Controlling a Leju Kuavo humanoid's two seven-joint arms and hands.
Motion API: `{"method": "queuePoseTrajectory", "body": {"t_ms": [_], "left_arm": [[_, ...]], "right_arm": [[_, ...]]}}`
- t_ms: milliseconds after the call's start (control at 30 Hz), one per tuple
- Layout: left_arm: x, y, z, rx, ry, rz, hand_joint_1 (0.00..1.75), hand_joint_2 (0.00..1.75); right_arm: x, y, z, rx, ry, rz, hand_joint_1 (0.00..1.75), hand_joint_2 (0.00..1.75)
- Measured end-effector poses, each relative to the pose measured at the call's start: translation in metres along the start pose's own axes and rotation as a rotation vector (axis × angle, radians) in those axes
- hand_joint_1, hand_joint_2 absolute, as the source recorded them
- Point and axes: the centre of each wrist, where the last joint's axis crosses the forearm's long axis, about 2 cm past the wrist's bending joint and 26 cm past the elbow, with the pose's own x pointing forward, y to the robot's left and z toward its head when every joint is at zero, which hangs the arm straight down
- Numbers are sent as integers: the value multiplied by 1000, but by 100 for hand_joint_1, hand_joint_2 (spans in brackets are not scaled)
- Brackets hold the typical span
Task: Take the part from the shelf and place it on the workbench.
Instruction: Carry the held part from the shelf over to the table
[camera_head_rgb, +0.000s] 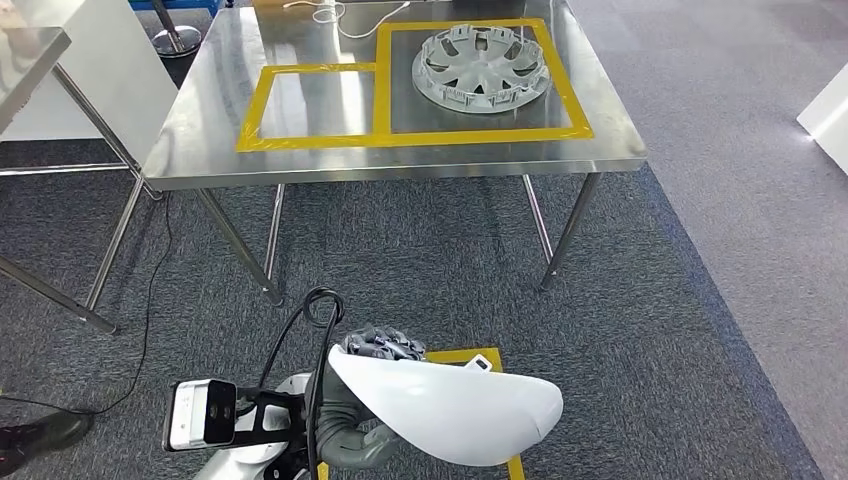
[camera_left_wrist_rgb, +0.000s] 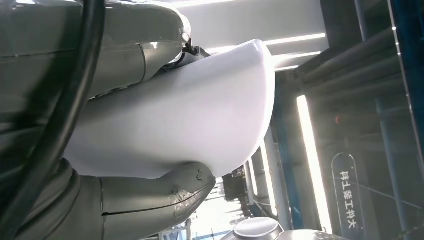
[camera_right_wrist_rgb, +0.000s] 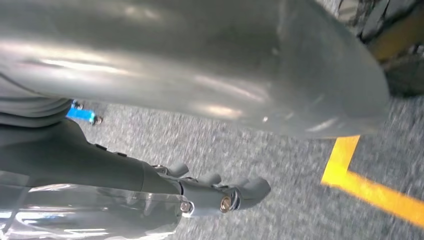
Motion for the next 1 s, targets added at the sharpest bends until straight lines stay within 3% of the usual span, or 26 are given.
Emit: {"method": "queuePoseTrajectory", "body": {"t_ms": [1000], "left_arm": [[2, -1, -1, -6, -7, -4, 175, 175]], "right_arm": [[-1, 2, 0, 4, 5, 0, 0, 0]]}}
